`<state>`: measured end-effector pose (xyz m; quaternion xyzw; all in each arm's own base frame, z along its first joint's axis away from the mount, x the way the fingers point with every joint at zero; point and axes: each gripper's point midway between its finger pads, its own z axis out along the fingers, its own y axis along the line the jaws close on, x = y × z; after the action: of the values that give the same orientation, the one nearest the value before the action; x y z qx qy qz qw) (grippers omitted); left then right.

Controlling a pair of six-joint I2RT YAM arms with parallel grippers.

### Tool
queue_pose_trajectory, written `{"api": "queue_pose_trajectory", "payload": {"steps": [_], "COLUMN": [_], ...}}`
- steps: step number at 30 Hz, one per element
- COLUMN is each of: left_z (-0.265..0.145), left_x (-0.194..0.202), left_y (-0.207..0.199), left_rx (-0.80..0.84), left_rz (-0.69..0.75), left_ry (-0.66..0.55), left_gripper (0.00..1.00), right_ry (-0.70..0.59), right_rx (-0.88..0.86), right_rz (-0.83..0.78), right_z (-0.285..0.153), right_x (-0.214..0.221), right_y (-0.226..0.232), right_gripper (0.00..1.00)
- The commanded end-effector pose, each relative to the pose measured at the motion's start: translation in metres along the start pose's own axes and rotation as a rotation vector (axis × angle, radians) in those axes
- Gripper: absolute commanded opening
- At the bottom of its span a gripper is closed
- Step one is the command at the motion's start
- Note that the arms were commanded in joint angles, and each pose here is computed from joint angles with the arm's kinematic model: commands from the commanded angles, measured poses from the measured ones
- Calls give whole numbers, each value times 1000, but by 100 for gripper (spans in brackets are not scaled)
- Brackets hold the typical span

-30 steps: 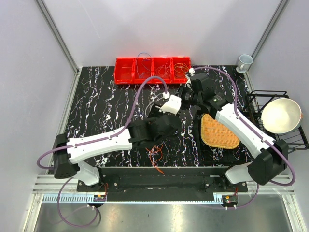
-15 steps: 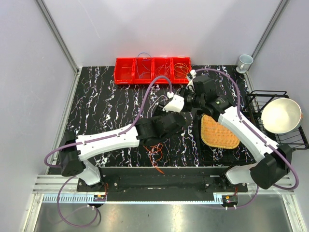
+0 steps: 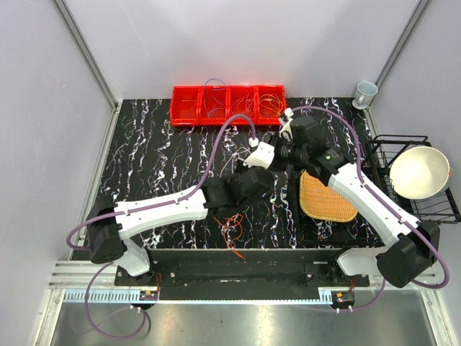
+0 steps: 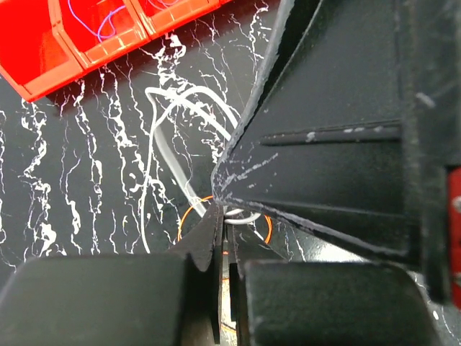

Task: Untangle the cables

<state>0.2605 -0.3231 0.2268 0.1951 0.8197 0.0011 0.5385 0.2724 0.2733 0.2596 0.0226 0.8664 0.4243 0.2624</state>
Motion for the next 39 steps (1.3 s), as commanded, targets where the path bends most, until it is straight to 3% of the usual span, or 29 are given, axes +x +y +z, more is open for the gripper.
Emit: {"api": "queue_pose_trajectory", "payload": {"steps": [1,5,6,9,10,14,19,27,39], "left_z": [-7,-7,-7,-7,-5,-4,5,37,117], "left_x": [-27,-26,-24,-22,-21,-18,-16,-20,-50], "left_y": [4,11,13,22,26,42,65,123,267], "left_rx": [27,40,45,59,67,85,62,-23,-295], "left_rz": [-100,-139,-147,-187,-199,-255,-300,-374,-433], "left_ry": [-84,-77,-73,-73,-69,-66,-47,-5,-21], "left_gripper": [0,0,0,0,0,0,0,0,0], "right_ry": [0,-36,-42,-76,-85,-154,-255,-163,-72], "right_rx": [-68,-62,-62,-47,-41,27,107,105,61], "right_rz": [-26,-47,-55,-78,-85,-113,-117,-91,-58], "right_z": [-10,-13,-15,-18,-19,-34,-49,-35,-24], "right_x": [2,-5,-6,-12,-14,-22,-30,-1,35], "right_y": [16,17,18,18,17,8,-7,-29,-47], "right_gripper": [0,7,21,42,61,79,85,85,85]}}
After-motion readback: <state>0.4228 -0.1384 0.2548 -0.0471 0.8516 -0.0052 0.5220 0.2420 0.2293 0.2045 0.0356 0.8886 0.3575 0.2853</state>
